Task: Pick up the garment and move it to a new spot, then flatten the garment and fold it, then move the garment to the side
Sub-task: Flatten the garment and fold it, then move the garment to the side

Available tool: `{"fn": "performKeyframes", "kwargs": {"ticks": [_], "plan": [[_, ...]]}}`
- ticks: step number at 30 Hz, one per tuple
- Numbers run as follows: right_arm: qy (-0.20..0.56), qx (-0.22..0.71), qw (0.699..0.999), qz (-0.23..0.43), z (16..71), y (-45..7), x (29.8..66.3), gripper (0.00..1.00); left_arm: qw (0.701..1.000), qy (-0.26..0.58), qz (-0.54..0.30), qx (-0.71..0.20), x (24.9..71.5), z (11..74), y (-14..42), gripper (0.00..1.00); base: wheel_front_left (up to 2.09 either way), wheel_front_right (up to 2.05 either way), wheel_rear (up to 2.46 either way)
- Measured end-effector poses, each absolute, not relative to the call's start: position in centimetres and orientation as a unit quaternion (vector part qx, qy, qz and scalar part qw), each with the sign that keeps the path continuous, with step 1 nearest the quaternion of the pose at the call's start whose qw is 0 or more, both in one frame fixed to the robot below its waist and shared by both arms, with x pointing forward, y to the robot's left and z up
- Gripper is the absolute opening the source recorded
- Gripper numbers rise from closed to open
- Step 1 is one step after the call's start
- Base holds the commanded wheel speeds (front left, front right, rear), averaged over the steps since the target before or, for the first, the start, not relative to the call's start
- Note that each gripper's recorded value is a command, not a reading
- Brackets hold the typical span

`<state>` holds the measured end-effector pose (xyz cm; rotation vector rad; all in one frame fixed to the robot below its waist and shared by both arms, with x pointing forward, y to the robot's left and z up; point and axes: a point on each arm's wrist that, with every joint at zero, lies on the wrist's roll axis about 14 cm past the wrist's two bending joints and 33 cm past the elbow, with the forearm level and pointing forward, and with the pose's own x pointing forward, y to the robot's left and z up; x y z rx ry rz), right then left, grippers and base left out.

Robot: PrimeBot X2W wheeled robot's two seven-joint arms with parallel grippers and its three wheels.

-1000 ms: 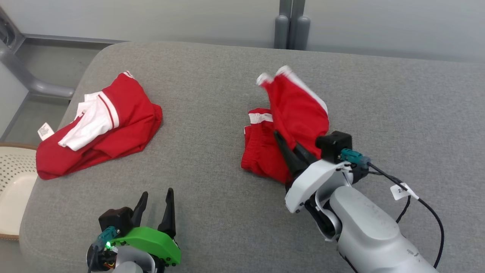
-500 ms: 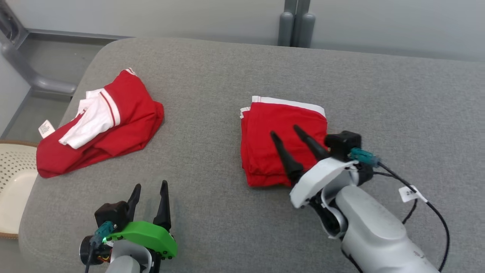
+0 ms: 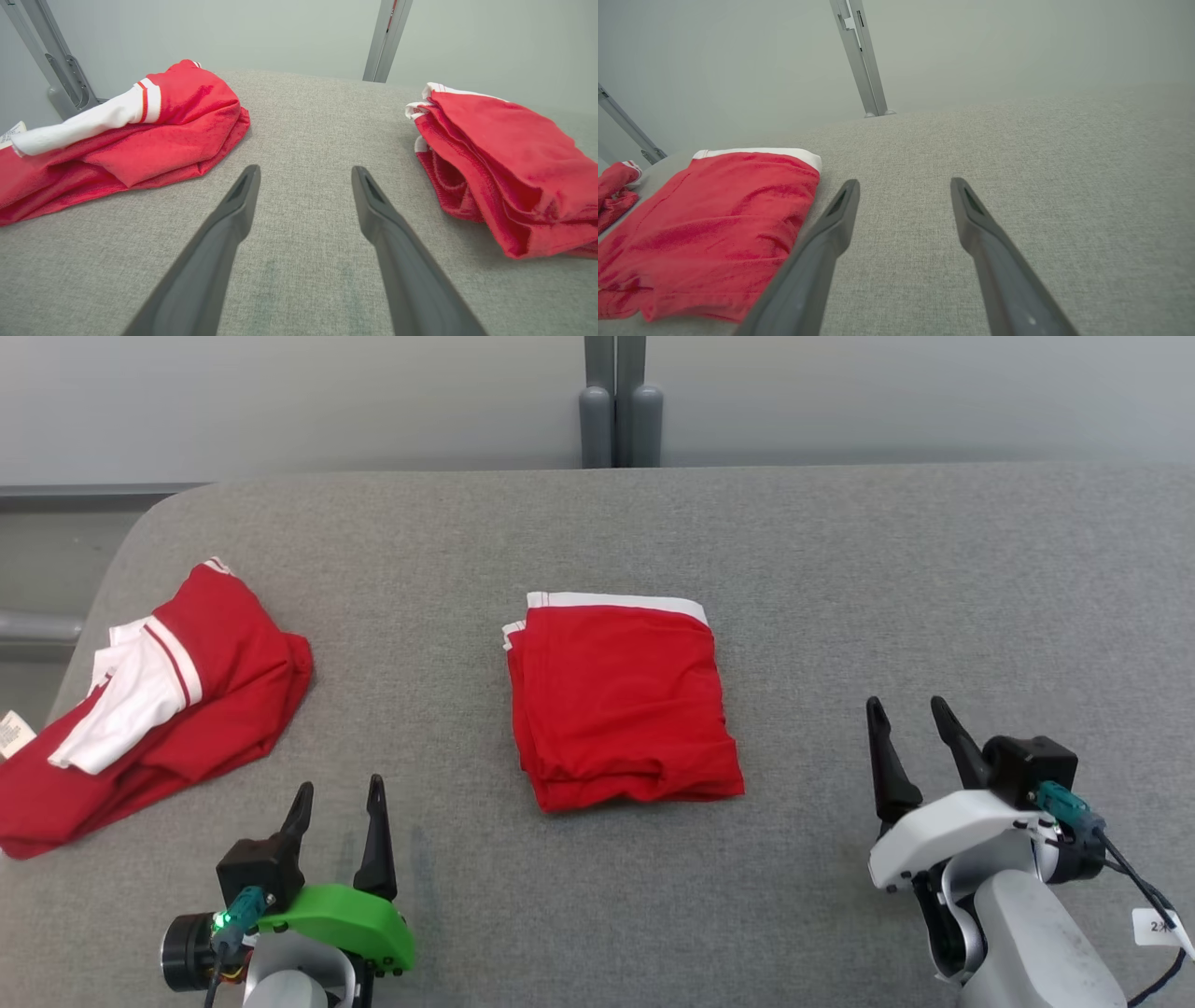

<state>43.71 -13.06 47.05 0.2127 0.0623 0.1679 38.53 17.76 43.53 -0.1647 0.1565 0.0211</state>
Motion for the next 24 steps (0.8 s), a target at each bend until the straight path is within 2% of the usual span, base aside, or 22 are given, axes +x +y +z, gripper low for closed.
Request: {"fn": "performKeyframes", "kwargs": {"ticks": [11, 24], "plan": [[0.044, 0.107, 0.992, 0.05, 46.0, -15.5, 39.6, 1.0, 0.995, 0.078, 0.006, -0.058, 36.3, 43.5, 17.1, 1.0, 0.0, 0.0, 0.0], [0.045, 0.122, 0.99, 0.052, 46.0, -15.2, 37.7, 1.0, 0.996, 0.074, 0.008, -0.054, 34.5, 43.6, 17.3, 1.0, 0.0, 0.0, 0.0]]}}
